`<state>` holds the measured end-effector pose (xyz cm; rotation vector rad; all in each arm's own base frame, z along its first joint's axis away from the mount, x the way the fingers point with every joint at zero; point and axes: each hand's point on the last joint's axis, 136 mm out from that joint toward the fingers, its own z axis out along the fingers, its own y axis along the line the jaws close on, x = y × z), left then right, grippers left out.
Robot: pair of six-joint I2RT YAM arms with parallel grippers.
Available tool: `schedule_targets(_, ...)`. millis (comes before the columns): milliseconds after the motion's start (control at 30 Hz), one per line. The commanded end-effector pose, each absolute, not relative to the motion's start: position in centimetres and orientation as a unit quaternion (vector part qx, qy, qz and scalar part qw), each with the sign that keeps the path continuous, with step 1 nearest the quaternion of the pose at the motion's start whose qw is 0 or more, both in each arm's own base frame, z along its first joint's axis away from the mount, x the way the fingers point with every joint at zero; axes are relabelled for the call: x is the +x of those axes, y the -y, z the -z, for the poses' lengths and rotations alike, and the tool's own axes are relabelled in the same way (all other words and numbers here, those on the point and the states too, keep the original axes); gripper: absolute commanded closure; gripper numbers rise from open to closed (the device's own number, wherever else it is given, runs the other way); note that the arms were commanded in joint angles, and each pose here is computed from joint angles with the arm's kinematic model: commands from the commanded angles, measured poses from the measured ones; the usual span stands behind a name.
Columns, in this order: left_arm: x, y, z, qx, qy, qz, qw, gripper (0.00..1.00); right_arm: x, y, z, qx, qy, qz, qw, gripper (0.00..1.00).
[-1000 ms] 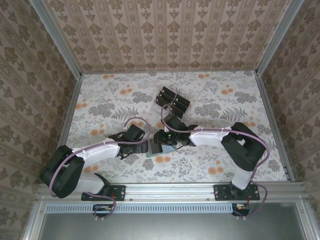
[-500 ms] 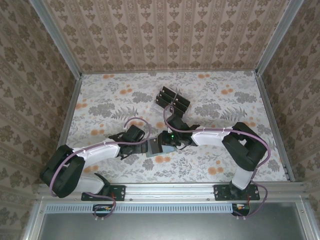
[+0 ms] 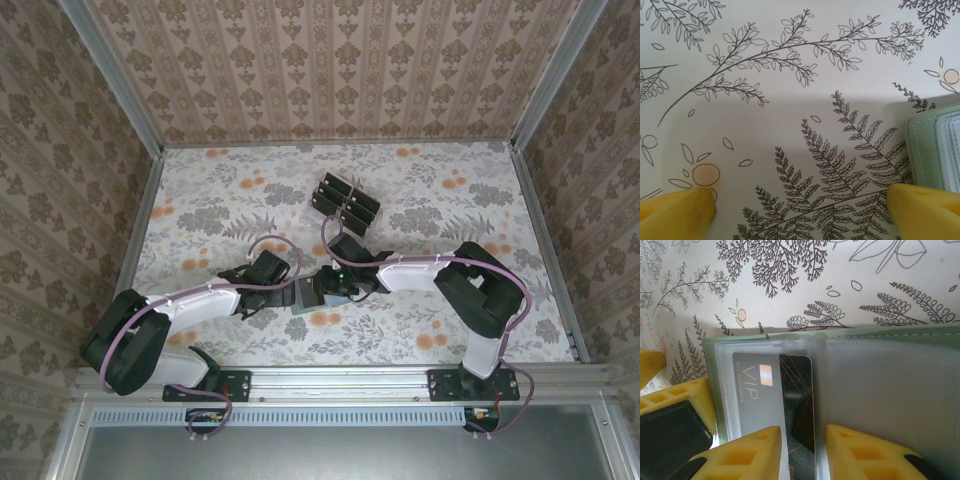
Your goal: Put the credit cards into the card holder
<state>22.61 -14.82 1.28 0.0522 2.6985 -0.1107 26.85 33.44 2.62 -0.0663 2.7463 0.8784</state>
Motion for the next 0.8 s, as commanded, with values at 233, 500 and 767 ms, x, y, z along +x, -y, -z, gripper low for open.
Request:
schedule_targets(233,21.8,15.5,0.9,0.028,-0.979,0.063,0.193,0.00,26.2,-35.4,-2.4,-0.037,-0.942,-0.314,0.112,0.71)
schedule_targets(500,21.8,15.5,0.9,0.027,-0.979,0.065,0.193,0.00,25.8,-36.1,-2.3,-0.042,-0.941,-0.318,0.109,0.72)
schedule_targets(767,21.9,15.6,0.7,0.027,-0.978,0.065,0.194,0.00,26.0,-35.7,-2.8,-0.054,-0.945,-0.300,0.119,0.60)
